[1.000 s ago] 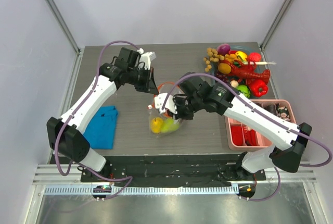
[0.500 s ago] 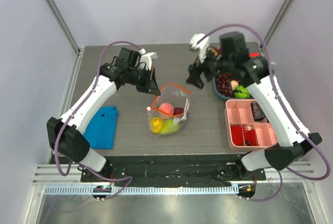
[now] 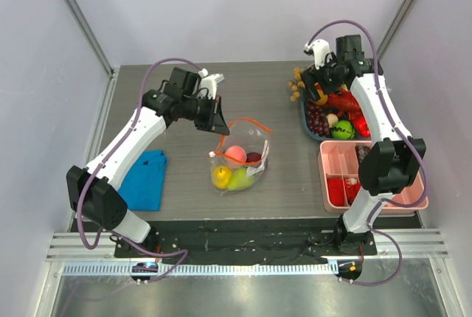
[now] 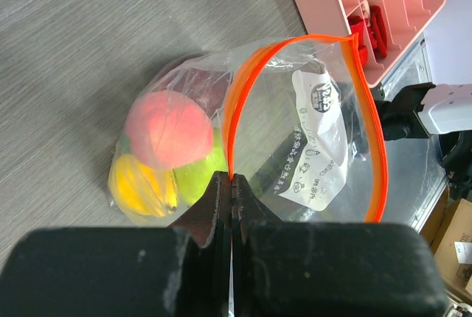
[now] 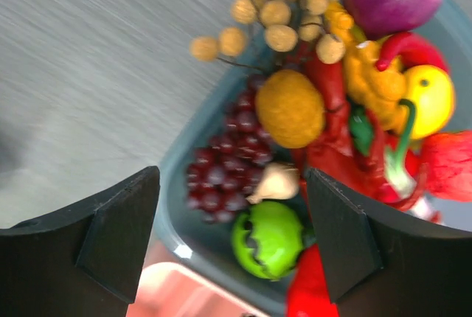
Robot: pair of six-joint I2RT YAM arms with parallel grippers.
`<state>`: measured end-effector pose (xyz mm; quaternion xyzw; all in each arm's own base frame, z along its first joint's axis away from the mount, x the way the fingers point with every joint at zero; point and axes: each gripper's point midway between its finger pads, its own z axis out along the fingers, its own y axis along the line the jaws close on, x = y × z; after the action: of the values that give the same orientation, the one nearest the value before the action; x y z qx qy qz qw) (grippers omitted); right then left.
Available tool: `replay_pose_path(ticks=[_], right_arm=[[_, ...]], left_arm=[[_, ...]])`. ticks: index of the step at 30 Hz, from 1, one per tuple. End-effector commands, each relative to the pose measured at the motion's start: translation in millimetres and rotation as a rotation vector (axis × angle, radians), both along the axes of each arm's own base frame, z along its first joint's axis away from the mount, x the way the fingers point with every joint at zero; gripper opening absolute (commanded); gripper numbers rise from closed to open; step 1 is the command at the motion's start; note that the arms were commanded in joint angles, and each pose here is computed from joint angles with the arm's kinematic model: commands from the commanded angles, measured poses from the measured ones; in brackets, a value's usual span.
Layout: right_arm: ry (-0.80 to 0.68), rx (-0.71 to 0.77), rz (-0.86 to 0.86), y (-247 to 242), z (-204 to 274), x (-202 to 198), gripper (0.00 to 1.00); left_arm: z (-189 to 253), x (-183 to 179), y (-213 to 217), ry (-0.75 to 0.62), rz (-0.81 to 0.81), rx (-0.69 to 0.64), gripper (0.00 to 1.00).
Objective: Place the food in the zip-top bag and seal the zipper
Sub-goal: Pick up the fake fruit from the bin.
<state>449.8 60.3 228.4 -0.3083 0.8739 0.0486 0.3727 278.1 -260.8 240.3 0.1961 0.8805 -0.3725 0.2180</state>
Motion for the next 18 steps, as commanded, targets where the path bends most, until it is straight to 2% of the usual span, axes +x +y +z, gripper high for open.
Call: replay_pose_path(ticks=[1,8,18], right_arm=[[-0.145,-0.199,0.021,-23,3,32,0.84],[-0.078,-0.308,0.04,-37,-47,47,0.82],[-0.046,-0.307,0.021,-36,-90,65,0.77]], left_arm=[[27,1,-5,-0.085,-0.015,-0.059,0.0],[23,1,-5,-0.076,-0.018,-0.054,0.0],[20,1,-5,-0.068,-0.02,-0.047,0.0]])
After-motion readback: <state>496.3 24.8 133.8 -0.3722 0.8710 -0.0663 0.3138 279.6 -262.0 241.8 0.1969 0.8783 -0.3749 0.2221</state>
